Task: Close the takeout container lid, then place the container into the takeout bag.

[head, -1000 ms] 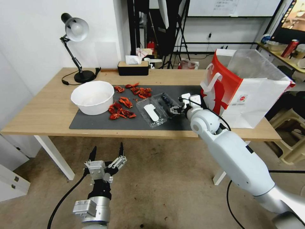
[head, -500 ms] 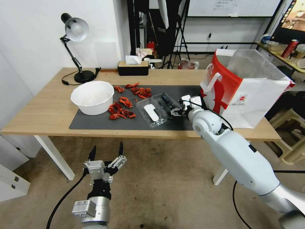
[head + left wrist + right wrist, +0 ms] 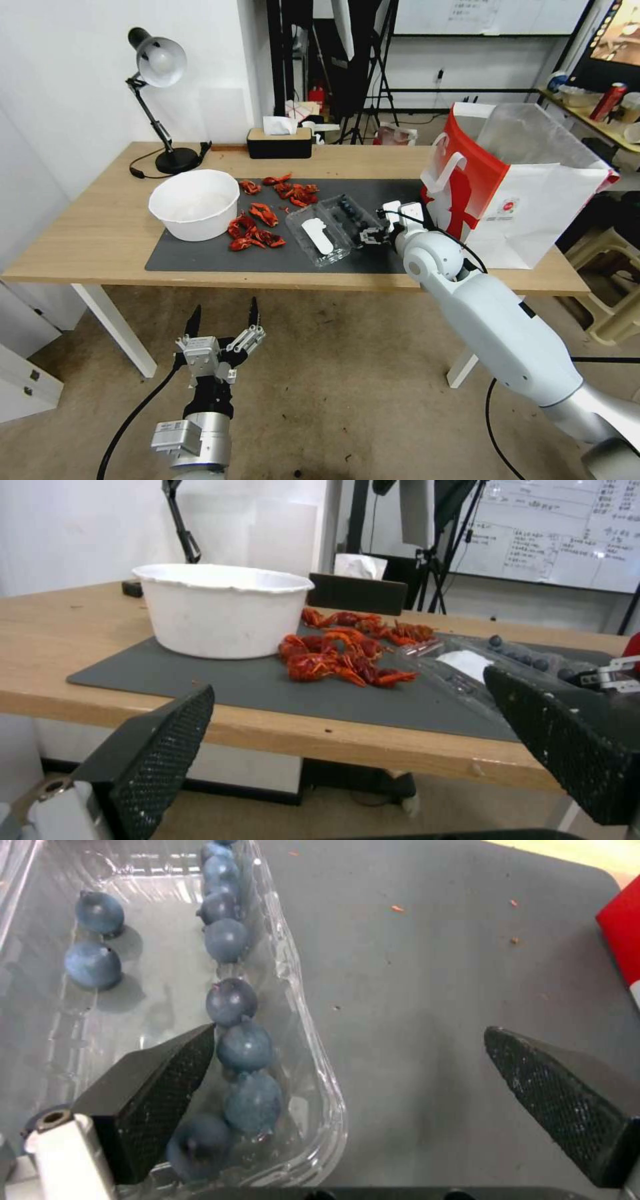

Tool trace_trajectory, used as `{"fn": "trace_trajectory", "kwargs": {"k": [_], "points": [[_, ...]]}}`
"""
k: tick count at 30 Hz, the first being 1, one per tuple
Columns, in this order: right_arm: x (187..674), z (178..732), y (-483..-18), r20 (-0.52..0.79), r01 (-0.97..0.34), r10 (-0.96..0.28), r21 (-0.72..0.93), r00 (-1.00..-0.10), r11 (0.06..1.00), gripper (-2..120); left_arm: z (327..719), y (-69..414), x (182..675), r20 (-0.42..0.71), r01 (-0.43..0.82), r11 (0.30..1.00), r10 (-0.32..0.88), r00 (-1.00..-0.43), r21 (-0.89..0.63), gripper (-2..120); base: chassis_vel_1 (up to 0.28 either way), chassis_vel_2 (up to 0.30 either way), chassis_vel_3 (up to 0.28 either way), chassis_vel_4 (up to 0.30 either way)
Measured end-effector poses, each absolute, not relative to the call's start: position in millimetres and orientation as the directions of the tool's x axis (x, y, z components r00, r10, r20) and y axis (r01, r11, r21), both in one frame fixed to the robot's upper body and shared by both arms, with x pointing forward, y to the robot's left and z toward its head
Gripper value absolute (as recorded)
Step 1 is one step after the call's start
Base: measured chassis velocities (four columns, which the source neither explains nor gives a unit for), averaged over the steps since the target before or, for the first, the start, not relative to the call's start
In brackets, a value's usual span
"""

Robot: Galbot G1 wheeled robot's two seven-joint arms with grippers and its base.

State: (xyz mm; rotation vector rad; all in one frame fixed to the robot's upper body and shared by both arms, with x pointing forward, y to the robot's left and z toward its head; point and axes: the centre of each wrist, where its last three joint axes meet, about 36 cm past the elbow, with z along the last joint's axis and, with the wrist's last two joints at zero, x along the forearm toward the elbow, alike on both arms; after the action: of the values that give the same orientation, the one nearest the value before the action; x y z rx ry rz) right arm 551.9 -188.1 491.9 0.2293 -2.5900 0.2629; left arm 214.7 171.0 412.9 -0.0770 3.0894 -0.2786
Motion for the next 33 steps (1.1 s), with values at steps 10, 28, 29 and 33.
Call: {"fn": "trace_trajectory", "kwargs": {"k": [10, 28, 29, 33], "points": [[550, 492, -190, 0.522, -0.189, -0.092, -0.136, -0.848, 0.973, 100, 412, 171, 215, -0.038, -0.046, 0.983, -0.053, -0.998, -0.181, 100, 0.0, 0.0, 0.0, 0.0], [533, 496, -187, 0.518, -0.117, -0.032, -0.132, -0.855, 0.984, 100, 409, 170, 215, -0.045, -0.044, 0.982, -0.053, -0.998, -0.182, 100, 0.0, 0.0, 0.0, 0.0], [532, 497, -185, 0.518, -0.106, -0.023, -0.131, -0.855, 0.986, 100, 409, 170, 215, -0.046, -0.044, 0.982, -0.053, -0.997, -0.182, 100, 0.0, 0.0, 0.0, 0.0], [529, 498, -185, 0.523, -0.092, -0.013, -0.126, -0.852, 0.988, 100, 409, 170, 215, -0.05, -0.046, 0.982, -0.056, -0.997, -0.182, 100, 0.0, 0.0, 0.0, 0.0]]}}
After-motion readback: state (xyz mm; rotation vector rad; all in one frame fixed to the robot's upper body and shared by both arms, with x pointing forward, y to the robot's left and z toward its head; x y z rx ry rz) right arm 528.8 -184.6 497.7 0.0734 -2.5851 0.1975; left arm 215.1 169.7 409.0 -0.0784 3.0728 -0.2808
